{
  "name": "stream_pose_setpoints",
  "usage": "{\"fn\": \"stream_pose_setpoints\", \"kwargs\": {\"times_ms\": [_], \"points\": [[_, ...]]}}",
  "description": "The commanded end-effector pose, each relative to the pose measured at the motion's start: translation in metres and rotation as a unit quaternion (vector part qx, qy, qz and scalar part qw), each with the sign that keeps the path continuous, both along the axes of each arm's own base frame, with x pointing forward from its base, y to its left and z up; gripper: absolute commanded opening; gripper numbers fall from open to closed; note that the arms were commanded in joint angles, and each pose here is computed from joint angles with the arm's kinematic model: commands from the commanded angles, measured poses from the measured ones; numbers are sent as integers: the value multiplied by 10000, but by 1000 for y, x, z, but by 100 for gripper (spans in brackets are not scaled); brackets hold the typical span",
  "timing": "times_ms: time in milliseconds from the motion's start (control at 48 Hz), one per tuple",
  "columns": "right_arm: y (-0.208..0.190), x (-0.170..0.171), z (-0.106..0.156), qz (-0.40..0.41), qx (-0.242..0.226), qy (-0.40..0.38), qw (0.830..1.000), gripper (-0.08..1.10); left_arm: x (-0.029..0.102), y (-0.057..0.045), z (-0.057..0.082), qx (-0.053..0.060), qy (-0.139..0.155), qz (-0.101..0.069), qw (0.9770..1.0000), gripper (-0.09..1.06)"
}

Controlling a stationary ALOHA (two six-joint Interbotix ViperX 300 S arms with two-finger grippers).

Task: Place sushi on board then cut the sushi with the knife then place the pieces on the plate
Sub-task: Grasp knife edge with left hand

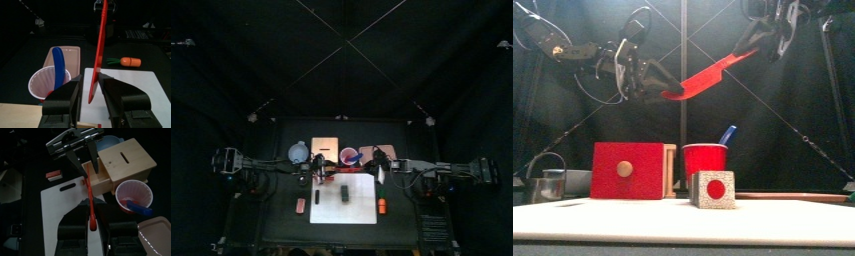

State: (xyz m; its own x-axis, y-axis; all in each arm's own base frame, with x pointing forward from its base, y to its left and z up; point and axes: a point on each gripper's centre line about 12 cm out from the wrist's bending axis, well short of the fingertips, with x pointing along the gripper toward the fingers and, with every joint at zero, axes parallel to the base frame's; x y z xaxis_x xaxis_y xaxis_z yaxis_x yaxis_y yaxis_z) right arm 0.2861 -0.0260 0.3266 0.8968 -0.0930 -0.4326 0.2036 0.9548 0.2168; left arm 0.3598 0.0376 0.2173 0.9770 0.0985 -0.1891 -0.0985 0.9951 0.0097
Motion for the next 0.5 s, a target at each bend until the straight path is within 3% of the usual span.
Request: {"fn": "stream_pose_setpoints", "kwargs": {"times_ms": [21, 125, 375, 500], "points": [[1, -2, 9, 17, 1, -177, 9998, 48, 4, 1, 12, 26, -121, 6, 9999, 71], [1, -2, 9, 10, 8, -193, 9998, 48, 4, 1, 11, 12, -45, 12, 10000, 69], [1, -2, 3, 16, 25, -164, 9999, 48, 2, 1, 14, 38, -42, -10, 10000, 44], [2, -3, -1, 11, 51, -112, 9999, 48, 3, 0, 14, 63, -40, -29, 10000, 37]]}}
